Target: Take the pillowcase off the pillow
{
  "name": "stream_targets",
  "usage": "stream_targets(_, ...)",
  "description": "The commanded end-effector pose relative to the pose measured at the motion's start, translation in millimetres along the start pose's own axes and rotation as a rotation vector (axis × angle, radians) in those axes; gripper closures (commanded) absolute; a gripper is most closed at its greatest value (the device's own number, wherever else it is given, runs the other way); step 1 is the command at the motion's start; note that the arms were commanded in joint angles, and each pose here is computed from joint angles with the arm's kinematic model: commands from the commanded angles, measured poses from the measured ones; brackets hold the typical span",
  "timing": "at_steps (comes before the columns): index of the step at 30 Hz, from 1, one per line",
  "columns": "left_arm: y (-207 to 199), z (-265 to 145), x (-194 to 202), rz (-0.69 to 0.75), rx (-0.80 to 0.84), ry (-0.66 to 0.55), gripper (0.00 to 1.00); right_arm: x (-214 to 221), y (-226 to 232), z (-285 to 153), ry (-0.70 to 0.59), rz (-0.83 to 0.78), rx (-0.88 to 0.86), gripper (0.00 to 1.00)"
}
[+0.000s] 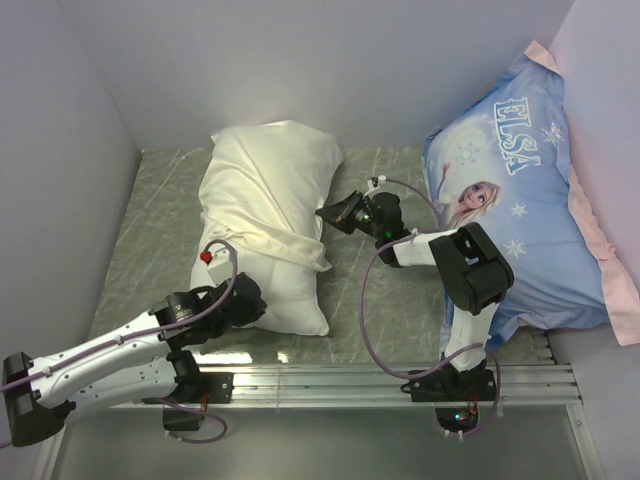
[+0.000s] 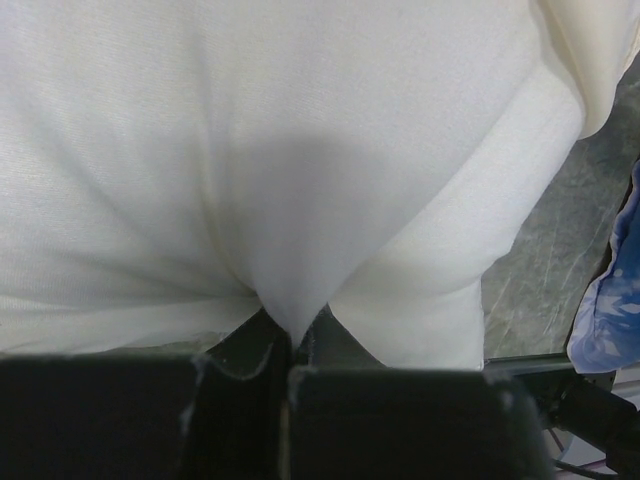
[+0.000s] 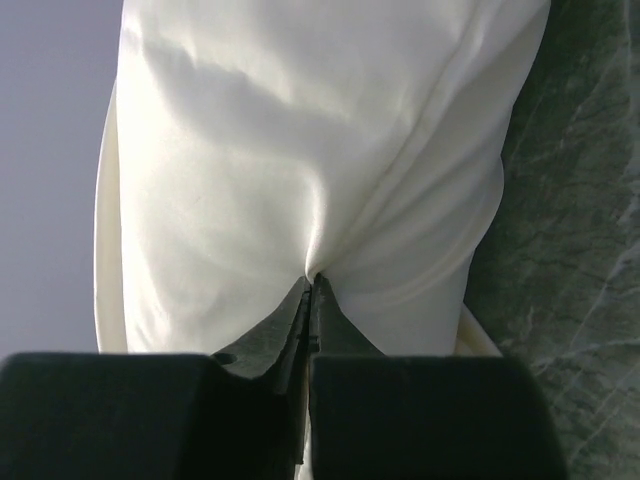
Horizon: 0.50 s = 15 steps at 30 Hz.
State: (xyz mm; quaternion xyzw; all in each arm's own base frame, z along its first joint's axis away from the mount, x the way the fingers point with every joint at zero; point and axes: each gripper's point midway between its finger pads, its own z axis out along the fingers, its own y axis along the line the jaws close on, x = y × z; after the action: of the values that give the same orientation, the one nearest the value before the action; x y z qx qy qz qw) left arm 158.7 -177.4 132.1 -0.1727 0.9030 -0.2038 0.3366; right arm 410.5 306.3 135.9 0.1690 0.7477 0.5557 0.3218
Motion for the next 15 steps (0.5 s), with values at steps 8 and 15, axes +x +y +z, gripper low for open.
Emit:
stream_targets(8,2.8,-30.1,-14.3,0.004,0.024,0.012,1.00,-73.4,-0.6,-27.4,-0.166,-0.006,0.028,1.00)
stream_targets(15,15.7,-42.5,-20.2,-0.018,0.007,-0.004,1.00,-122.0,0.4,-23.7,-0.245,-0.075,0.130,1.00)
